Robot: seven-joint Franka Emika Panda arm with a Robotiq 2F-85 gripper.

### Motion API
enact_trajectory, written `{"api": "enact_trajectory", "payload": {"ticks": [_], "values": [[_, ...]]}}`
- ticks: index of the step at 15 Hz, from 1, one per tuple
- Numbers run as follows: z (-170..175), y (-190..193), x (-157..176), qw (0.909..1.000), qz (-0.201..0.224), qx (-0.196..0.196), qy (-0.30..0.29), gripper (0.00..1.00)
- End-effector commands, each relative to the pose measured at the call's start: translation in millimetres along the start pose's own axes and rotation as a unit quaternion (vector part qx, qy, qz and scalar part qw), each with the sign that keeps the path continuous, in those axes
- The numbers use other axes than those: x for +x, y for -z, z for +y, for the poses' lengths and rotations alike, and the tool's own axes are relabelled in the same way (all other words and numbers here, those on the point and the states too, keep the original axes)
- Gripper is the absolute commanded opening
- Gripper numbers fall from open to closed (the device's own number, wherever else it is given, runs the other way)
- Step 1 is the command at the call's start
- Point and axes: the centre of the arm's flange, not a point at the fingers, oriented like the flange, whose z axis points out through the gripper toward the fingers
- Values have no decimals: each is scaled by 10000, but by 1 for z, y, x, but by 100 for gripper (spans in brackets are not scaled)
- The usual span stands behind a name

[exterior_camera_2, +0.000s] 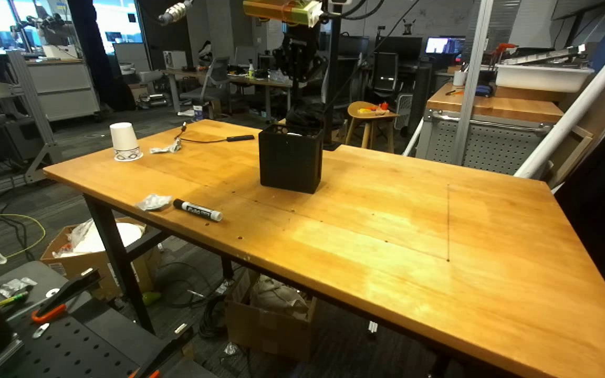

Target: Put the towel in the black box

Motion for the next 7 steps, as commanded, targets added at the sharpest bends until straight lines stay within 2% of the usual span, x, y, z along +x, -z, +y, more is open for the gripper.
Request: {"api": "enact_trajectory", "payload": {"ticks": [1,3,4,7], "values": [[1,4,-2,10000,28,42,-55,5],[2,8,-6,9999,48,54,-98,21],[2,8,-7,9999,47,54,-105,26],[2,6,-7,9999,36,55,-124,26]]}}
